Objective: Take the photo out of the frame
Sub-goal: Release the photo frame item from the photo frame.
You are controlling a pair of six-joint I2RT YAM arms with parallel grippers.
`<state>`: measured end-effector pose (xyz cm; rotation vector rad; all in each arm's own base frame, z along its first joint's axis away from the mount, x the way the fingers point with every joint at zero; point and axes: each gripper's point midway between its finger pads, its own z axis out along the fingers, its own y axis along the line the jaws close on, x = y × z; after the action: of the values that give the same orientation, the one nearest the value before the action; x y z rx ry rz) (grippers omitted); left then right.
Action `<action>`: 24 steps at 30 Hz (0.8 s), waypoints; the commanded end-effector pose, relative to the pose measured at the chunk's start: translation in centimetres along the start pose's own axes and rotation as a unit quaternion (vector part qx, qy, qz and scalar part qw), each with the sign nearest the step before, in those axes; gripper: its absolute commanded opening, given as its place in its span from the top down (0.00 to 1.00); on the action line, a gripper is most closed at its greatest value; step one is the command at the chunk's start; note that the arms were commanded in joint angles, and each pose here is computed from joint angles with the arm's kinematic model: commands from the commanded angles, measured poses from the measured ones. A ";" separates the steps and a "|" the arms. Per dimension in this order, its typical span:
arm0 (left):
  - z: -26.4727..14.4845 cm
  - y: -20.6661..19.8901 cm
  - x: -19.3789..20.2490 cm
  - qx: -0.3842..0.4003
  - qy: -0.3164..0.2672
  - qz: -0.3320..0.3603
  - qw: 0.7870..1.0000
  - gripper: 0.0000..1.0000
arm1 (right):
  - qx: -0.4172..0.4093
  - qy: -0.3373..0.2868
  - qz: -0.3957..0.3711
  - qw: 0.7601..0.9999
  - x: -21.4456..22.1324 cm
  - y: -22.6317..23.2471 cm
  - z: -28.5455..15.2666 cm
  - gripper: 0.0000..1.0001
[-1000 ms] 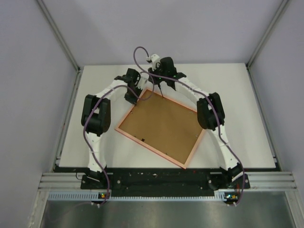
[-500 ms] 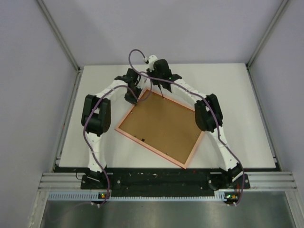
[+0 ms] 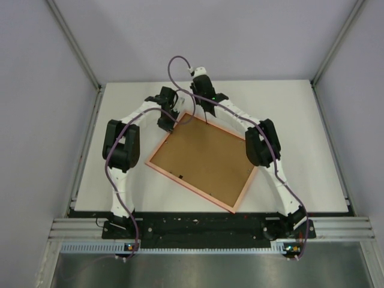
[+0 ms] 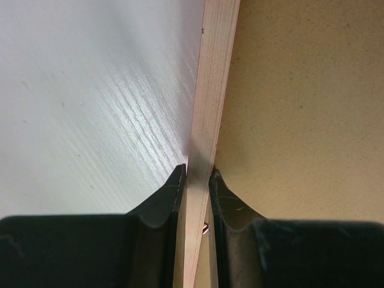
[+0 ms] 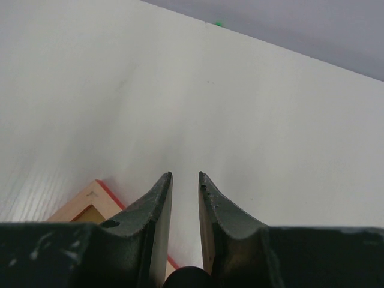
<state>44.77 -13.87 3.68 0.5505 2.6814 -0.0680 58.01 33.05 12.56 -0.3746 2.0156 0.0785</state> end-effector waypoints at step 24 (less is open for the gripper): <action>-1.9 0.8 2.5 0.005 0.028 -0.033 0.999 1.00 | -0.217 -0.108 -0.022 0.970 -8.0 6.8 -3.4 1.00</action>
<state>43.83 -11.41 3.63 0.4763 2.7302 -0.0250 56.55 37.51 13.25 -0.6547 1.9464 0.3582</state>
